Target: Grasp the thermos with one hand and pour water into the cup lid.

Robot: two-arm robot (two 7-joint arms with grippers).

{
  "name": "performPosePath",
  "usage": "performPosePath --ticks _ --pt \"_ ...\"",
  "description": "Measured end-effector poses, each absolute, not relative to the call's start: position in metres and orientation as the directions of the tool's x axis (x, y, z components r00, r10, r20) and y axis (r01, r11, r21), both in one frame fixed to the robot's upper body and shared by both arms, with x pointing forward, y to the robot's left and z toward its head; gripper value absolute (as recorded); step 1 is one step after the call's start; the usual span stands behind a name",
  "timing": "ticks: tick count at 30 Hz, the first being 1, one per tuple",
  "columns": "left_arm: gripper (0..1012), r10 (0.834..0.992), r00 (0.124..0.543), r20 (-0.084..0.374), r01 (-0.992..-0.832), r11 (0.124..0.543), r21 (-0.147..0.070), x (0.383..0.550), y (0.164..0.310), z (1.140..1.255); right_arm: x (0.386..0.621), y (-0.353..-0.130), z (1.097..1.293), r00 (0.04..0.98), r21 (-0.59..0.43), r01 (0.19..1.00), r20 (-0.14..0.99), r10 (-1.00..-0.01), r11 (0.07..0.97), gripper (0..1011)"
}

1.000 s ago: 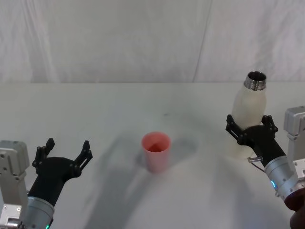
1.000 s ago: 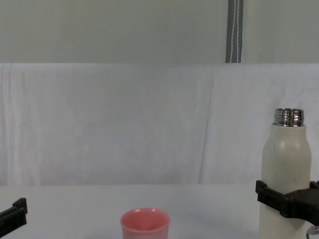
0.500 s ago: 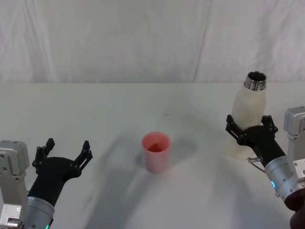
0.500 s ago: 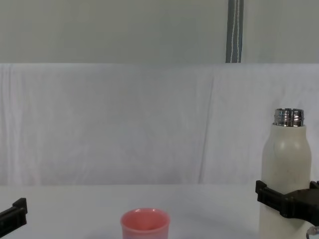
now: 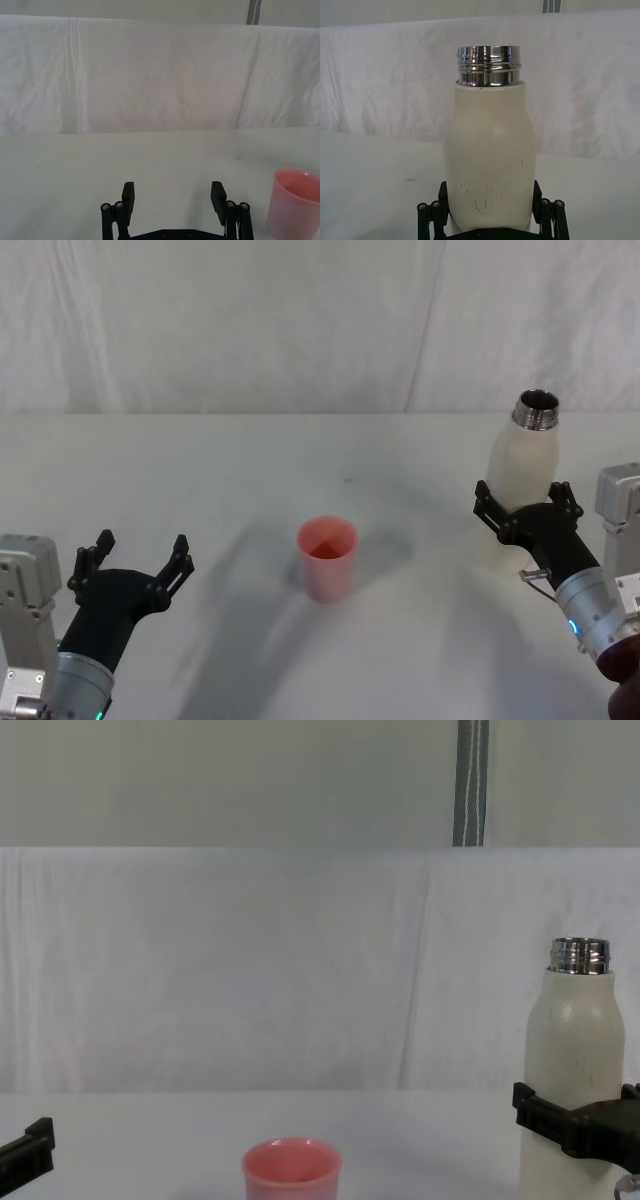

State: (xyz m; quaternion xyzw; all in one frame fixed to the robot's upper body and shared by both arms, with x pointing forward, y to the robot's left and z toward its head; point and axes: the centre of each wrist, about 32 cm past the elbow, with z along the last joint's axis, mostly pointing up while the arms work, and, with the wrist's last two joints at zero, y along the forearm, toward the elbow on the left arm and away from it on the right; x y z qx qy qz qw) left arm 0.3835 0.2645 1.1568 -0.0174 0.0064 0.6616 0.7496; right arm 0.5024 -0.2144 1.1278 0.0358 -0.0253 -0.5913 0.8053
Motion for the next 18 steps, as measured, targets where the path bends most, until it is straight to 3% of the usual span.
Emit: performPosePath --ticks 18 --pt "1001 0.992 0.124 -0.033 -0.992 0.124 -0.018 0.384 0.265 1.157 0.517 -0.227 1.151 0.336 0.094 0.934 0.085 -0.938 0.344 950"
